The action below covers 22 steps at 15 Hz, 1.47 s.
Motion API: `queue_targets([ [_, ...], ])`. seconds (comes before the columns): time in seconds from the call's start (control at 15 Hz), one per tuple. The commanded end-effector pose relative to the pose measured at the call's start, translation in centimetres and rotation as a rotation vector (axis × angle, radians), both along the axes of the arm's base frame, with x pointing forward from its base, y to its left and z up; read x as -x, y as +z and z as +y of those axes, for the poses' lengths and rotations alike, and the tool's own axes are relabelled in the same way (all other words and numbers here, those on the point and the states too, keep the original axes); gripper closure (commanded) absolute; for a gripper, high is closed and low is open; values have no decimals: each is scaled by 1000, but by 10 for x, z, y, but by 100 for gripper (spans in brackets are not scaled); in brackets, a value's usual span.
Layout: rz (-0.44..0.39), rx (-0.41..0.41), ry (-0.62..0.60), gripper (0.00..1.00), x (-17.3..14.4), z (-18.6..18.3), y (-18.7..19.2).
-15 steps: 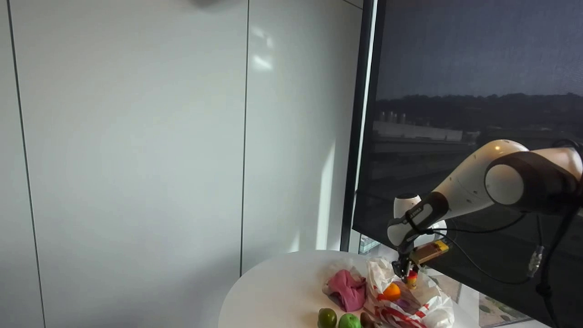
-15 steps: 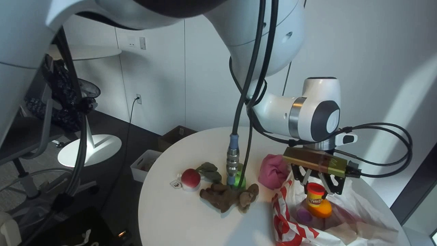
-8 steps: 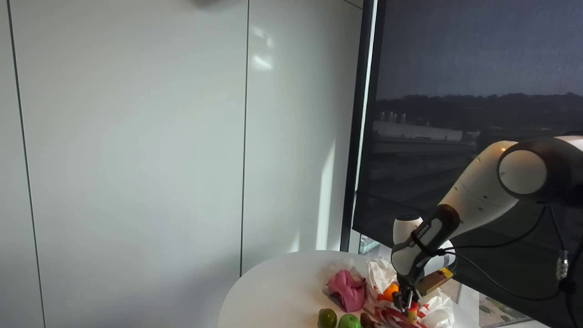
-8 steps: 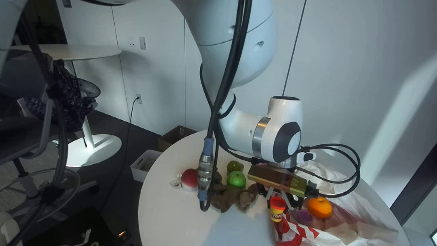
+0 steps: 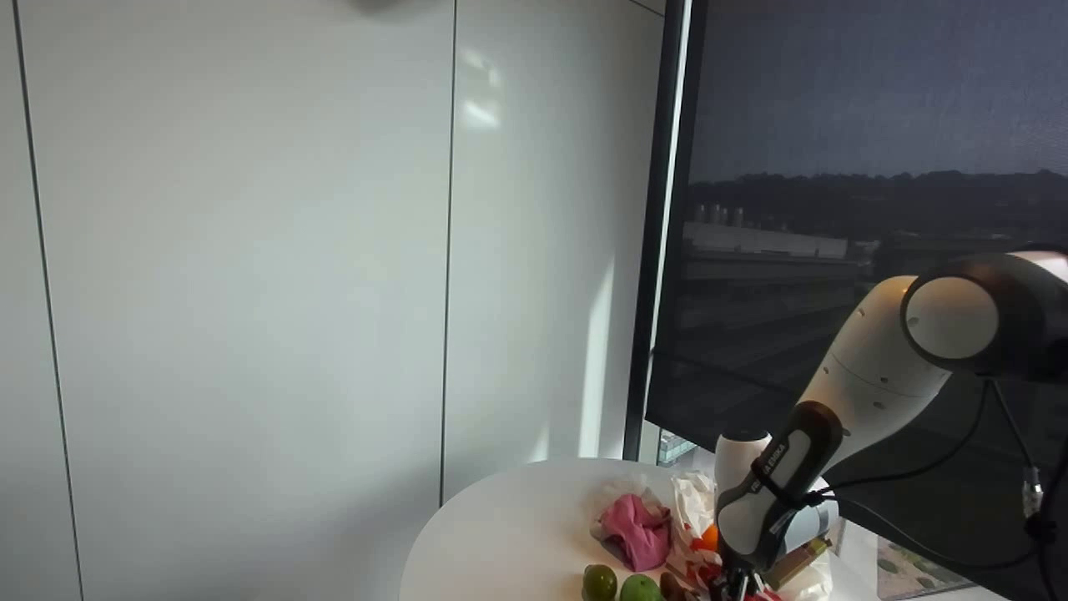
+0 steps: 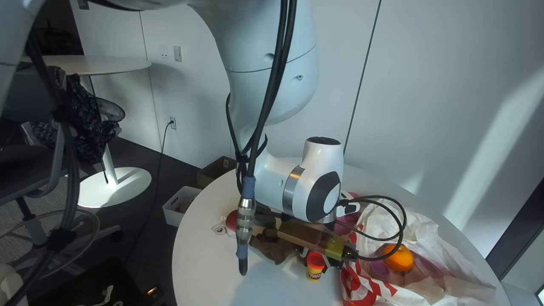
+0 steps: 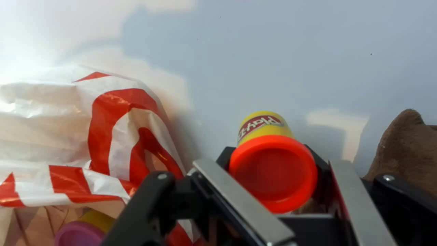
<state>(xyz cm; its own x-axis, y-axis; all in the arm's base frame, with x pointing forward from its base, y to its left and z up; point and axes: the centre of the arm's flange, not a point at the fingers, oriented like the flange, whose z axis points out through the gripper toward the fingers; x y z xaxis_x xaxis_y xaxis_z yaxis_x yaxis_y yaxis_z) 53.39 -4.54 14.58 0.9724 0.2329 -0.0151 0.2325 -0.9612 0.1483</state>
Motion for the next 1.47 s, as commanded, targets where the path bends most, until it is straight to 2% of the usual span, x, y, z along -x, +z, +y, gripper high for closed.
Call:
queue_targets([
  [0.0, -24, -15, -2, 59, 7, 10, -7],
  [0.13, -16, -21, -4, 47, 6, 11, -10],
  [0.2, -21, -24, -10, 25, 5, 10, -11],
  [0.33, -27, -28, -26, 21, 3, 8, -9],
  [0.53, -52, -36, -53, 2, -4, 1, 1],
  [0.8, -160, 7, -118, 0, -29, -23, 19],
  [1.07, -257, 63, -263, 0, -66, -67, 37],
  [1.2, -275, 79, -334, 0, -79, -85, 40],
  [1.4, -291, 109, -382, 0, -90, -94, 25],
])
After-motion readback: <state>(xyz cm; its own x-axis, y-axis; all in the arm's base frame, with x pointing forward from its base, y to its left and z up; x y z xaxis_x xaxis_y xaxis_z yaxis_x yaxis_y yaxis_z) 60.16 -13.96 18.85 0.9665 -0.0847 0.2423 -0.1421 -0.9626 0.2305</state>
